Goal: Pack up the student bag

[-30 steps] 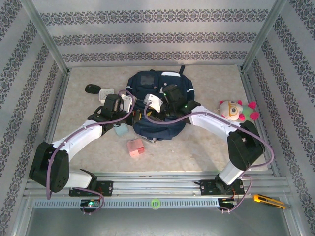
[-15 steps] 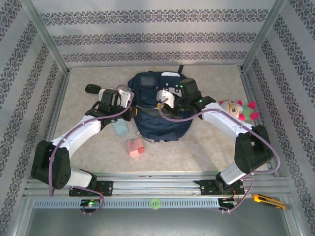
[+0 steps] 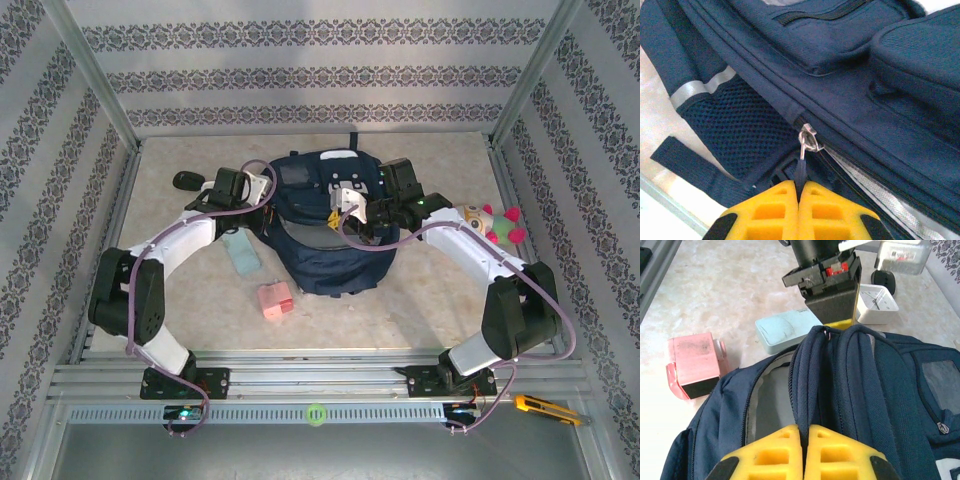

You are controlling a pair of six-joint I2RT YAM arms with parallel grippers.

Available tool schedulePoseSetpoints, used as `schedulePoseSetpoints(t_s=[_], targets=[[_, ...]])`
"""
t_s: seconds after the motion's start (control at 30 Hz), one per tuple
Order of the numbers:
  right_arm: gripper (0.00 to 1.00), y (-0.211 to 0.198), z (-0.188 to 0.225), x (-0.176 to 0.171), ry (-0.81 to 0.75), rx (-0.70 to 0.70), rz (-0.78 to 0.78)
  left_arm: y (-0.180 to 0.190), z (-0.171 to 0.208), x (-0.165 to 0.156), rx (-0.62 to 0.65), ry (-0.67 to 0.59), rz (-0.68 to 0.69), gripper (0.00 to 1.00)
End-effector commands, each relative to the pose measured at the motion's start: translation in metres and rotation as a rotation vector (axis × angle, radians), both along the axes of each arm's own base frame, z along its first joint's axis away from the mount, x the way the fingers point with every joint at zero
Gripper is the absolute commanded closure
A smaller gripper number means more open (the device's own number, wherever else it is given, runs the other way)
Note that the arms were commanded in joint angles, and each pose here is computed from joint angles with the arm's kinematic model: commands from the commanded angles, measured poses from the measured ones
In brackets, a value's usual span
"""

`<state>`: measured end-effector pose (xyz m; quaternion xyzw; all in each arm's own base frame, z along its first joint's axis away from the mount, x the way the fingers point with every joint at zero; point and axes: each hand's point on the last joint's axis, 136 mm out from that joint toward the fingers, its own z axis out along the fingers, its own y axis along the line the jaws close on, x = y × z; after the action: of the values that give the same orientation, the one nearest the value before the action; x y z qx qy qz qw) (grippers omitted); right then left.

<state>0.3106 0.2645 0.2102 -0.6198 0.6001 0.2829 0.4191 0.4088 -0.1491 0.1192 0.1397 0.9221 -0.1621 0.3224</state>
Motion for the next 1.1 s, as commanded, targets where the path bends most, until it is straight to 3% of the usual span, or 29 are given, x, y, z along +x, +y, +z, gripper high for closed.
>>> schedulePoseSetpoints(t_s=[0.0,0.03,0.17,0.27,0.4,0.57,0.77,1.07], targets=[[1.00,-0.002,0.038,-0.008,-0.054,0.101,0.022,0.032,-0.020,0.030,0.110,0.022,0.121,1.00],[1.00,-0.005,0.035,0.005,-0.054,0.078,-0.048,0.031,-0.023,0.037,0.097,0.024,0.133,0.99],[1.00,-0.010,0.031,0.028,-0.070,0.060,-0.142,0.026,0.003,0.044,0.028,-0.036,0.164,0.79],[1.00,-0.009,0.030,0.041,-0.091,0.049,-0.151,0.026,0.035,0.039,-0.009,-0.095,0.177,0.65],[1.00,-0.009,0.029,0.058,-0.120,0.047,-0.119,0.030,0.075,0.021,-0.027,-0.174,0.171,0.53],[1.00,-0.016,0.013,0.067,-0.170,-0.014,-0.056,0.041,0.095,-0.010,-0.040,-0.205,0.204,0.46],[1.00,-0.029,-0.031,0.069,-0.168,-0.163,-0.046,0.046,0.075,-0.044,-0.101,-0.133,0.266,0.44],[0.98,-0.012,-0.034,0.034,-0.099,-0.108,0.009,0.046,0.041,-0.067,-0.182,-0.049,0.328,0.43]])
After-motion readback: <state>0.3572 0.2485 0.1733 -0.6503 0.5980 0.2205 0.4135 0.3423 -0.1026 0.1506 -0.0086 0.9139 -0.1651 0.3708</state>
